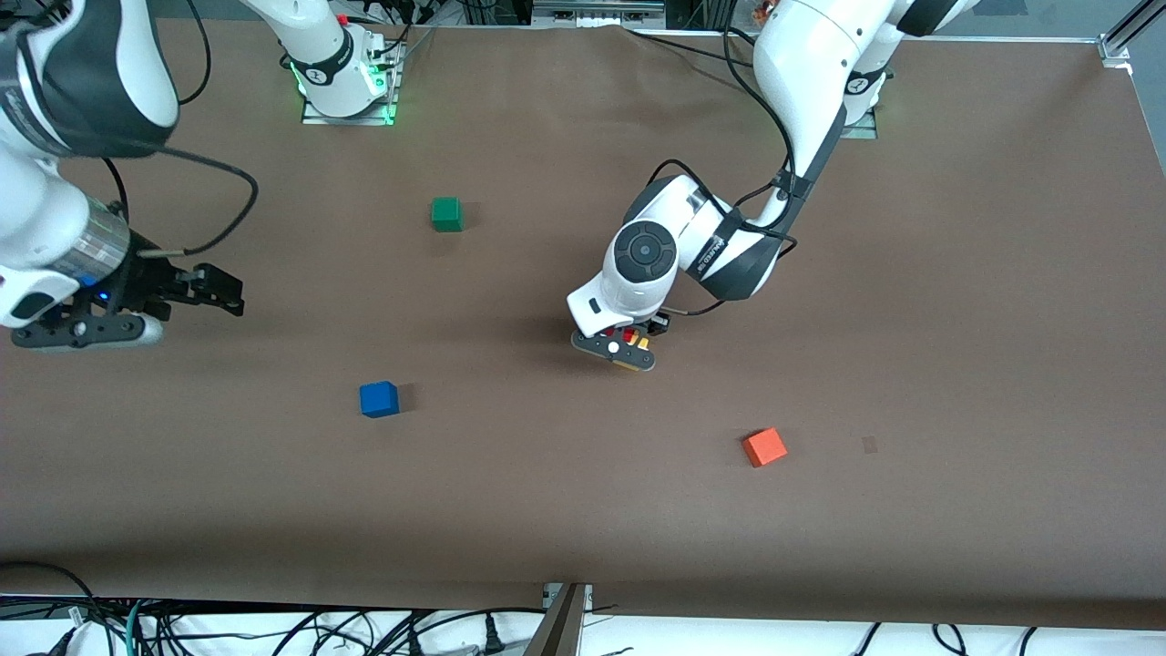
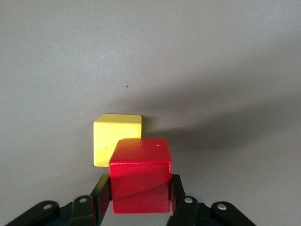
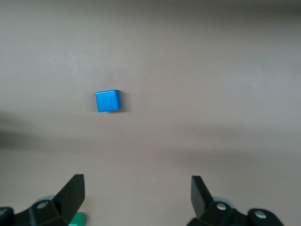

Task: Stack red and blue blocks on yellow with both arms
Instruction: 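Lower the red cube onto the yellow cube while the right gripper reaches the blue cube, then open the left gripper on the stack while the right gripper grasps the blue cube, then lift the blue cube with the right gripper while the left gripper withdraws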

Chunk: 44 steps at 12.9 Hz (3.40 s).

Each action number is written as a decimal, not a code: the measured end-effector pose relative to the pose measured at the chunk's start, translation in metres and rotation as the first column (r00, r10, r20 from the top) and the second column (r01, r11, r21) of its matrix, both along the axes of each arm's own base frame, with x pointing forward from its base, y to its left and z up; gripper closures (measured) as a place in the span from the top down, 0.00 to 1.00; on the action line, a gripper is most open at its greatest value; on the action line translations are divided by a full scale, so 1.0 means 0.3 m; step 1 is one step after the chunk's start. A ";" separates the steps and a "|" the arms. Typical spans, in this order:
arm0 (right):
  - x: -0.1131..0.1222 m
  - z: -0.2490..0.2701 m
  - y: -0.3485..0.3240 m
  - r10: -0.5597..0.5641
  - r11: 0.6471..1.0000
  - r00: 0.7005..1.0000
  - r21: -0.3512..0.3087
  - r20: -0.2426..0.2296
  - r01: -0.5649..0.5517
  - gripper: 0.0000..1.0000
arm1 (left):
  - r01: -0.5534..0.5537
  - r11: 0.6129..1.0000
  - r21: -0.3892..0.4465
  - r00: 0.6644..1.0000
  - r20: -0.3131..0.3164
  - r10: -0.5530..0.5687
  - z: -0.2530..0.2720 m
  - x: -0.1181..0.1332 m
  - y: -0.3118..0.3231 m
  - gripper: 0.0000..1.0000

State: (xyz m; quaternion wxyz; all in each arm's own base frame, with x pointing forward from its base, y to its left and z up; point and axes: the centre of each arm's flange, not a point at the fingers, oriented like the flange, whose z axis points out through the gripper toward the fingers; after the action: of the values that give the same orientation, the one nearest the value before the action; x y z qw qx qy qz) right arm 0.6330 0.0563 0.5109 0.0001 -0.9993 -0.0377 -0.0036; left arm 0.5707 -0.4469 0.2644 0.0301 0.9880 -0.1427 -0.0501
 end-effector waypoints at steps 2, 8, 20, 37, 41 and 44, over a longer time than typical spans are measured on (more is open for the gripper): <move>0.014 -0.047 0.000 0.001 1.000 1.000 -0.008 -0.018 -0.001 1.00 | -0.002 1.000 0.000 1.000 0.005 0.002 0.005 0.009 0.007 0.55; 0.077 -0.271 0.005 0.001 1.000 0.996 -0.018 -0.084 -0.002 1.00 | 0.009 1.000 0.009 1.000 0.011 -0.009 -0.003 0.033 0.037 0.55; 0.182 -0.858 0.333 0.097 0.995 0.995 0.018 0.007 -0.097 1.00 | 0.039 0.998 0.039 0.998 0.038 -0.041 -0.006 0.044 0.037 0.55; 0.147 -1.018 0.340 0.094 0.995 0.995 0.016 0.045 -0.095 0.59 | -0.119 0.992 0.047 0.991 0.067 0.115 0.416 0.337 0.346 1.00; 0.167 -0.937 0.389 0.029 0.999 0.999 0.022 0.021 -0.029 0.56 | -0.321 0.946 -0.034 0.924 0.207 0.321 0.846 0.473 0.853 1.00; 0.184 -0.744 0.523 -0.055 0.998 0.998 0.030 -0.035 0.056 0.56 | -0.445 0.893 -0.065 0.857 0.259 0.446 1.034 0.477 1.215 1.00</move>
State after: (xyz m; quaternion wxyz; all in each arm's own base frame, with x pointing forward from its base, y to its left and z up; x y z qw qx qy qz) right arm 0.6882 0.2133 0.2878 0.0163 -0.9997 -0.0099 0.0129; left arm 0.7139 -0.0824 0.5746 0.0225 0.9917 0.0867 0.0921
